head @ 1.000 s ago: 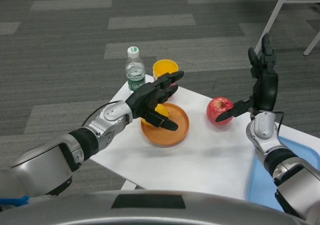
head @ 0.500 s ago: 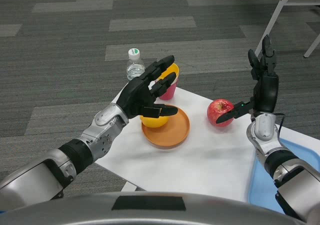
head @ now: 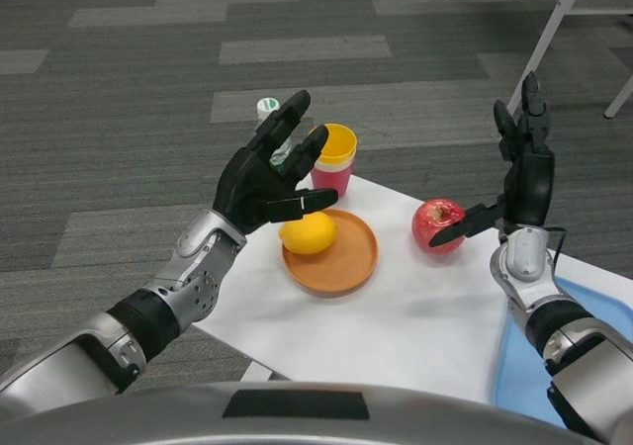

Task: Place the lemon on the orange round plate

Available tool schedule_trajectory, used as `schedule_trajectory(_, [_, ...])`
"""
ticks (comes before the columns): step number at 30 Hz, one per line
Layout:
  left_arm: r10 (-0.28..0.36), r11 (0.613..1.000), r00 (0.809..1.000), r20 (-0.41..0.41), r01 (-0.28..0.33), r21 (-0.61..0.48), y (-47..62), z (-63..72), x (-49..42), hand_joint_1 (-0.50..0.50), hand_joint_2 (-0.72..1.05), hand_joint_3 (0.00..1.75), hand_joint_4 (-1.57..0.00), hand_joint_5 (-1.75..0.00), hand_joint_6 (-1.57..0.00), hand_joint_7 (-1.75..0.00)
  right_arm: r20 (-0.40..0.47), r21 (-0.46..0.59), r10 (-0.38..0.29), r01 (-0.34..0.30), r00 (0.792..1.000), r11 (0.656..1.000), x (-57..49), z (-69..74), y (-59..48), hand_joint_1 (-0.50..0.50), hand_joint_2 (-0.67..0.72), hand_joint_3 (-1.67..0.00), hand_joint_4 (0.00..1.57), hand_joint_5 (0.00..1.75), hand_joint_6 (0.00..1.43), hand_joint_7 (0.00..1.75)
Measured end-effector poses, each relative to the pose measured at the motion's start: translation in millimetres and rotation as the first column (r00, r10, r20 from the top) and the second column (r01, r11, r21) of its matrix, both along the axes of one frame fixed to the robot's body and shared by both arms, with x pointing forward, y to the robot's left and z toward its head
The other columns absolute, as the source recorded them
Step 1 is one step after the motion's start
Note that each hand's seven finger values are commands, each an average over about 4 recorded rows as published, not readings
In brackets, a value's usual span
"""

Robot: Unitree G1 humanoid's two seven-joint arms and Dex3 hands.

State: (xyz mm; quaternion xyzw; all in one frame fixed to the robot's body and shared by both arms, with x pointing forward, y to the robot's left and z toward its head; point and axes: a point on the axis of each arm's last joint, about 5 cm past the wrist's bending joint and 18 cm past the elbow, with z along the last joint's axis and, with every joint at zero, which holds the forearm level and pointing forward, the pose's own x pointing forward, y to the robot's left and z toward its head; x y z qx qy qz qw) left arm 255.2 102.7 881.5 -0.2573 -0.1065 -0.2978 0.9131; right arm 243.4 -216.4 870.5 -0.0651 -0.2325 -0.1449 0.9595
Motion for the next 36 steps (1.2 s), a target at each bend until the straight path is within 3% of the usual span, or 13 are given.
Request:
schedule_trajectory(4, [0.011, 0.997, 0.999, -0.032, -0.013, -0.076, -2.0, -2.8, -4.4, 0.50, 0.34, 0.09, 0.00, 0.00, 0.00, -0.14, 0.001, 0.000, 0.000, 0.000, 1.000, 1.000, 0.0, 0.1, 0.1, -0.25, 0.72, 0.00, 0.69, 0.00, 0.00, 0.00])
schedule_trajectory(10, [-0.036, 0.984, 0.997, -0.071, 0.023, -0.174, -9.2, -1.3, -10.1, 0.50, -0.35, 0.09, 0.00, 0.00, 0.00, -0.28, 0.002, 0.001, 0.002, -0.002, 1.000, 1.000, 0.1, 0.3, 0.3, -0.25, 0.72, 0.00, 0.71, 0.00, 0.00, 0.00])
schedule_trajectory(23, [-0.015, 0.971, 0.998, -0.060, 0.000, -0.239, -4.4, 2.5, -14.3, 0.50, -0.37, 0.09, 0.00, 0.00, 0.00, -0.28, 0.004, 0.002, 0.003, -0.003, 1.000, 1.000, 0.3, 0.6, 0.6, -0.25, 0.72, 0.00, 0.71, 0.00, 0.00, 0.00])
schedule_trajectory(36, [0.037, 0.965, 0.999, -0.024, -0.042, -0.259, 5.7, 9.4, -10.7, 0.50, -0.37, 0.09, 0.00, 0.00, 0.00, -0.28, 0.004, 0.002, 0.003, -0.003, 1.000, 1.000, 0.3, 0.6, 0.6, -0.25, 0.72, 0.00, 0.69, 0.00, 0.00, 0.00])
